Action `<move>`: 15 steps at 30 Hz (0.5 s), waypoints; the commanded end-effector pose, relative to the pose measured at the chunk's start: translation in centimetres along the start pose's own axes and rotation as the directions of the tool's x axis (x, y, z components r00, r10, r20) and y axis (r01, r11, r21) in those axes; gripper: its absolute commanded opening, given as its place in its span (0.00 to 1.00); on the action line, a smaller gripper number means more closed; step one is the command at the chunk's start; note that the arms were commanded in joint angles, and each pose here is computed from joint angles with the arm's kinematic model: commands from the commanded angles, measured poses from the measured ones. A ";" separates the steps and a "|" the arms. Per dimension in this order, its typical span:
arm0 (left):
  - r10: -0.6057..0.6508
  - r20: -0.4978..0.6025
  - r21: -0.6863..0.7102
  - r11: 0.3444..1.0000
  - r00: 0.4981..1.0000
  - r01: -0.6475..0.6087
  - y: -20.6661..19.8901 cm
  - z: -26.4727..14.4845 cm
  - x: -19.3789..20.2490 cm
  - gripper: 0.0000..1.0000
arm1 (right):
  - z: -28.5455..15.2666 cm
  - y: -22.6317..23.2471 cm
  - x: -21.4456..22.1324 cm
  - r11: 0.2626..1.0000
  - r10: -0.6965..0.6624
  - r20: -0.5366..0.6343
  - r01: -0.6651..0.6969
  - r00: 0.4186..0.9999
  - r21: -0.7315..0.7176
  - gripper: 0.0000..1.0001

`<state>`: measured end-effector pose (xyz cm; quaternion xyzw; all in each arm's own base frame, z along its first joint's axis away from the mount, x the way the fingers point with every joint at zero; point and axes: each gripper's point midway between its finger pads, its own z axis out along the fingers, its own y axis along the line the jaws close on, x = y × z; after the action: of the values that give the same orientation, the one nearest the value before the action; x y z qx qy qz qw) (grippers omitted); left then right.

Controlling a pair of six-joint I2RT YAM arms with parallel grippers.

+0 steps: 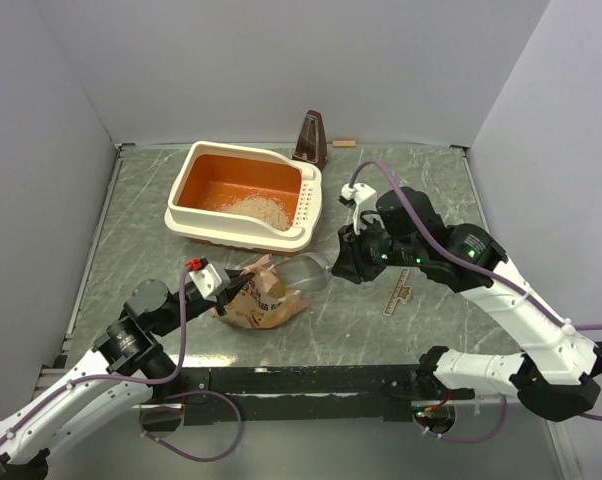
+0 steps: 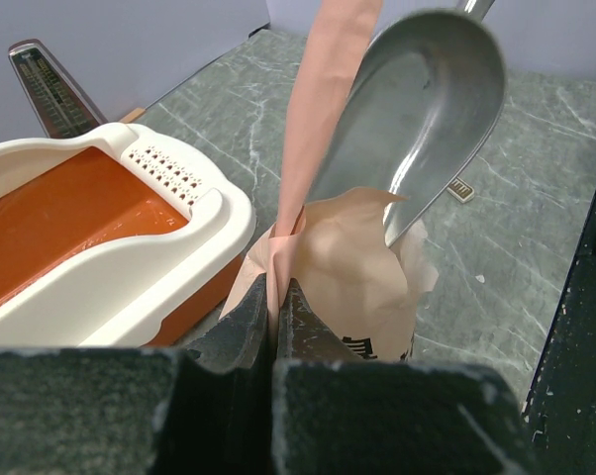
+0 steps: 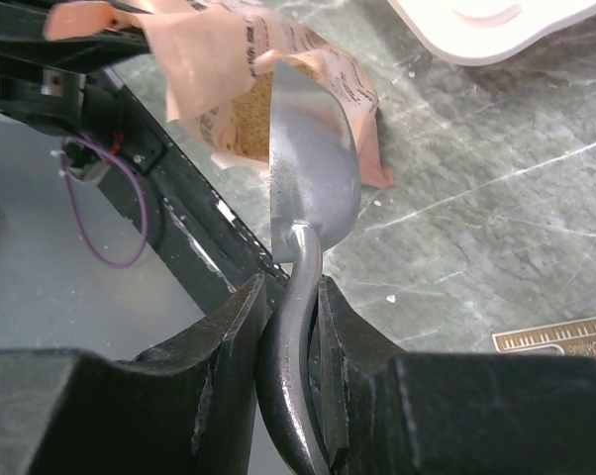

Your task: Fill the litter box with clean litter

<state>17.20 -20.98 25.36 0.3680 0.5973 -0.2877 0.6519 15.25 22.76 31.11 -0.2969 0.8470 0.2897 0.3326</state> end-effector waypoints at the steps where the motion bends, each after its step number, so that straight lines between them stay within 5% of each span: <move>1: 0.016 0.170 0.012 1.000 0.985 -0.018 0.0 -0.4 -5.6 0.01 | 0.5 0.0 -0.8 0.999 -0.041 0.018 0.041 0.999 -0.010 0.00; 15: 0.009 0.187 0.003 1.000 0.982 -0.010 0.1 -0.4 -5.9 0.01 | 7.4 0.6 1.9 0.995 0.045 -0.265 -0.066 0.963 -0.073 0.00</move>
<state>17.03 -20.82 25.49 0.3671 0.5957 -0.2887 0.6535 16.72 26.12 25.92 -0.3266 0.8749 0.2705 0.2338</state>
